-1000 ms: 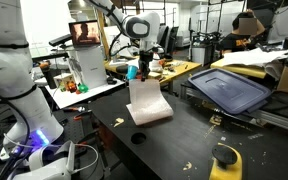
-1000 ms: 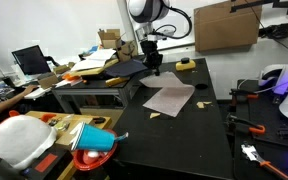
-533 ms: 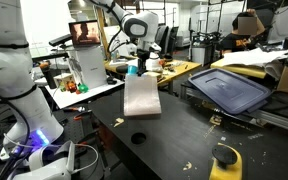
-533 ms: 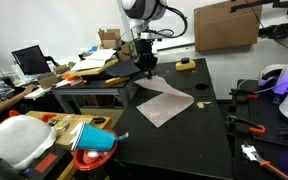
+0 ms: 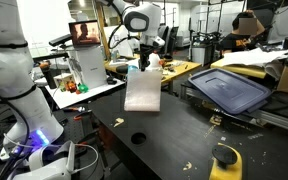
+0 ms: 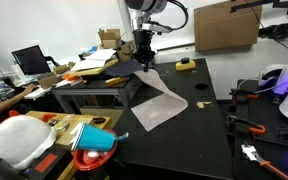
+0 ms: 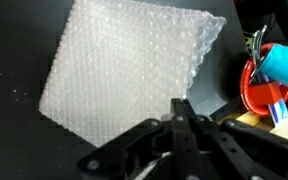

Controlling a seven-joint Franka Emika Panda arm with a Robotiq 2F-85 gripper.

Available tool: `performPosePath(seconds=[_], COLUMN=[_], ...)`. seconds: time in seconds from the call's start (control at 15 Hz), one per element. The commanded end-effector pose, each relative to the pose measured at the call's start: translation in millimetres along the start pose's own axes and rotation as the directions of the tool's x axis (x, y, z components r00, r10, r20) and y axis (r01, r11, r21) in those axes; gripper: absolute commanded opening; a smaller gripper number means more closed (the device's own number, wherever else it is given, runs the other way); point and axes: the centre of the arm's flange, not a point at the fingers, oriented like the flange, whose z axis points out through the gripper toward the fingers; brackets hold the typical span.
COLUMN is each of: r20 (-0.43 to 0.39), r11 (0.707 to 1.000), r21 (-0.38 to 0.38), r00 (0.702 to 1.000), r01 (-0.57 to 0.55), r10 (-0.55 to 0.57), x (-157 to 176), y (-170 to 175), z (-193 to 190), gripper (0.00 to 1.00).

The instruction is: Unfold the white cloth

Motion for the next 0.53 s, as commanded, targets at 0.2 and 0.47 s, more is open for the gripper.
performPosePath(seconds=[0.2,0.47], r20=[-0.095,-0.139], r11=[0.999,1.0], r21=[0.005,0.019], r00=[0.995,0.99], r01=[0.036,-0.015], r10=[-0.035,0.018], x=[-58,-107], y=[31,42], z=[-66,-74], gripper=[0.0,0.0])
